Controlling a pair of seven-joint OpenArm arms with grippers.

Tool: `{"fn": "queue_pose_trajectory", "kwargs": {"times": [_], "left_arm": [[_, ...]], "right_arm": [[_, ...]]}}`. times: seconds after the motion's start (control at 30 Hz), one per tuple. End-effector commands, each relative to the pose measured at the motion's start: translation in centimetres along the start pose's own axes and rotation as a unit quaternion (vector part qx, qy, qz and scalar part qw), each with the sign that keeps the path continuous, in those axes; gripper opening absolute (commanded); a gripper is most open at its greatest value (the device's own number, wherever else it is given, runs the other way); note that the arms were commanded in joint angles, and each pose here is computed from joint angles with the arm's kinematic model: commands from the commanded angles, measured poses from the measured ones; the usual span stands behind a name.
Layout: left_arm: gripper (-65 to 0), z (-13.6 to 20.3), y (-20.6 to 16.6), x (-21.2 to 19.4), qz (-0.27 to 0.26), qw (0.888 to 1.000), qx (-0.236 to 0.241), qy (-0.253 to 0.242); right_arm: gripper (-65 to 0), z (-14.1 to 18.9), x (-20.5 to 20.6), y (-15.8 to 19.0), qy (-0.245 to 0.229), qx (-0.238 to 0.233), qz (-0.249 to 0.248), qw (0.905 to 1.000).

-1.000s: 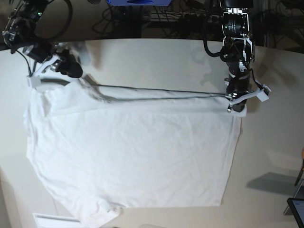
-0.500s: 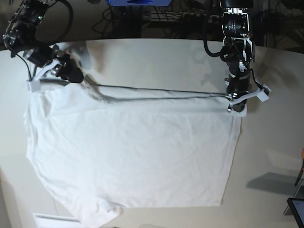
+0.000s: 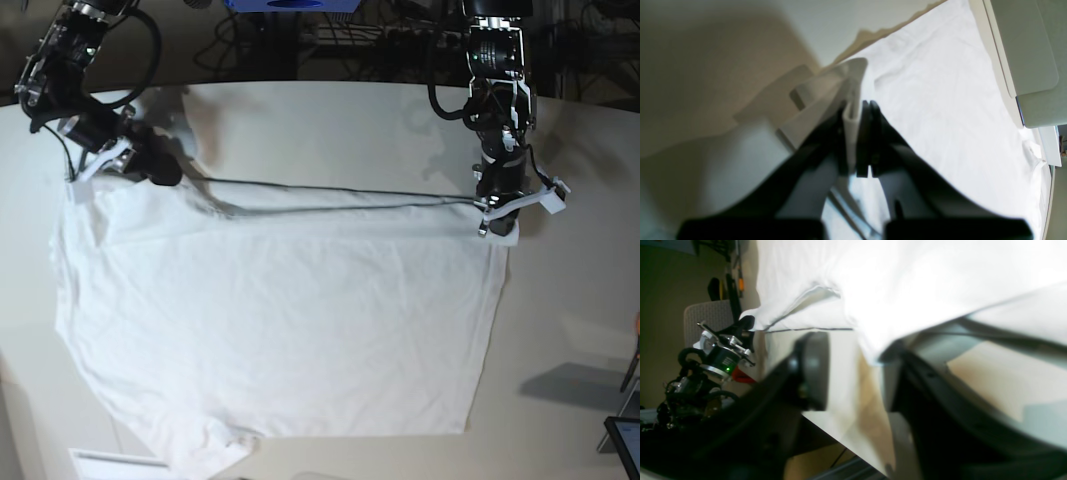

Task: Fold the T-shirt properly

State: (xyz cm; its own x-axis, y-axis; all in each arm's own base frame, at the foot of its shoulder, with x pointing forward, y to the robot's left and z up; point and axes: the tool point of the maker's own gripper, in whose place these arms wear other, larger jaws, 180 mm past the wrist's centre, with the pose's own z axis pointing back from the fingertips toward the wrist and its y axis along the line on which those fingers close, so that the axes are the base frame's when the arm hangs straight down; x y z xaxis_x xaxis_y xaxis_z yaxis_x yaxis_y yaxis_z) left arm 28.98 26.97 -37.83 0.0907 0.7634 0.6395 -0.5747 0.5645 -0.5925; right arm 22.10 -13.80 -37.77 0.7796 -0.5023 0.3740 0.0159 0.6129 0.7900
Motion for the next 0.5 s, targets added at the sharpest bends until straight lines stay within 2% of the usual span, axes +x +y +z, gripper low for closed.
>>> {"fn": "queue_pose_trajectory", "kwargs": {"times": [0.0,0.1,0.17,0.47], "left_arm": [[-65.0,-0.1,-1.0,1.3,-0.004,1.000,-0.016,-0.019],[-65.0,-0.1,-1.0,1.3,-0.004,1.000,-0.016,-0.019],[-65.0,-0.1,-1.0,1.3,-0.004,1.000,-0.016,-0.019],[-65.0,-0.1,-1.2,1.4,-0.003,1.000,-0.018,-0.021]], "right_arm": [[-49.9,0.1,1.0,0.7,-0.014,0.013,0.008,0.9998],[-61.1,-0.5,0.8,0.5,0.002,0.019,0.002,0.9998],[-65.0,-0.7,0.8,0.4,0.003,0.021,-0.003,0.9998],[-65.0,-2.6,2.2,2.6,0.022,0.048,0.037,0.9979]]}}
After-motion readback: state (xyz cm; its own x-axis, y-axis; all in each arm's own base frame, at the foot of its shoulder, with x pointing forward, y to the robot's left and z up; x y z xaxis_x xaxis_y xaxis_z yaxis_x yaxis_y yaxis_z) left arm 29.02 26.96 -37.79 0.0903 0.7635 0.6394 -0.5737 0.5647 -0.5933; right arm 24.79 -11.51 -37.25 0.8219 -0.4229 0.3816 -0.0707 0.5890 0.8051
